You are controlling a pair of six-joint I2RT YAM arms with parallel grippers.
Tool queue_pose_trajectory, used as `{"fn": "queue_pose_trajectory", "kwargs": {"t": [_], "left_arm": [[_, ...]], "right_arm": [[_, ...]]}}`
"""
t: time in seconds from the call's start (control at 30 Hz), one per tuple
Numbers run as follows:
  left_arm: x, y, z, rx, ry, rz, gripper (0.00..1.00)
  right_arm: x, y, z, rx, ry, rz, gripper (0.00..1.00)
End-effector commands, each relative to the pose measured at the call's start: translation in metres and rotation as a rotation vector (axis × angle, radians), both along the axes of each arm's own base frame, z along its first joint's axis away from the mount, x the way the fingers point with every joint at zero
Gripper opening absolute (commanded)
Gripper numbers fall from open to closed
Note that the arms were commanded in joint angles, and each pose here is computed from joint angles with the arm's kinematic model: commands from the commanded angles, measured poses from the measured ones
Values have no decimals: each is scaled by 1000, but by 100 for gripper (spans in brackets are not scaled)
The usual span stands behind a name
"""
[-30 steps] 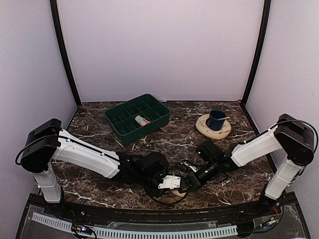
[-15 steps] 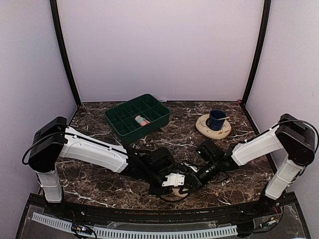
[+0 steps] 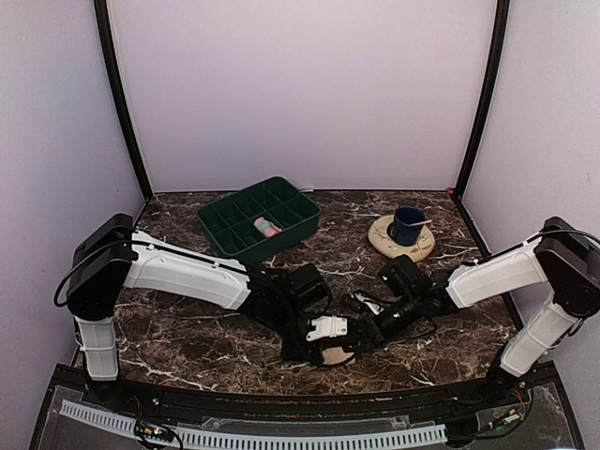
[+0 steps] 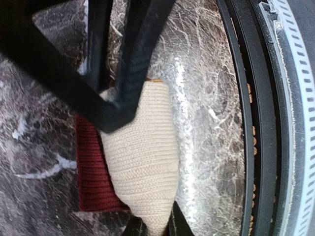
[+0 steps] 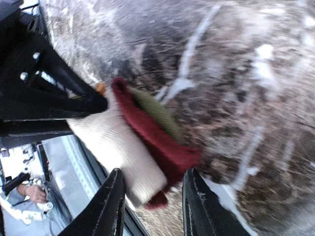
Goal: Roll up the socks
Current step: Roll the sock at the center of the board.
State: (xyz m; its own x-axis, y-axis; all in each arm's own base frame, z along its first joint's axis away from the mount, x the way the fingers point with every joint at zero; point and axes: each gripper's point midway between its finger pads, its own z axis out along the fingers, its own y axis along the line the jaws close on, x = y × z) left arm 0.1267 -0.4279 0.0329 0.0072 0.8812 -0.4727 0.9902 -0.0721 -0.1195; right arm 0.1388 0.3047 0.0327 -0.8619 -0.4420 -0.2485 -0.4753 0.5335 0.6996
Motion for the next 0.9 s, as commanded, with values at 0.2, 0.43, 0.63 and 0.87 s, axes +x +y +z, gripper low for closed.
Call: {"fn": "queue_pose_trajectory", "kwargs": {"t": [0.2,0.43,0.63,0.87], "left_arm": [[-22,27,-4,125,286,49,2],[-18,25,2,133,408,89,2],[-14,22,6,131,496,116,2],[-11,20,3,143,557,134,2]], "right_arm": [[19,-23,-4,-77,-108,-96,39],[31,-32,7,-73,-235,-154,40],[35,-39,19,-82,-376,-182,40],[23,-33,29,-139,-572,-130,40]]}}
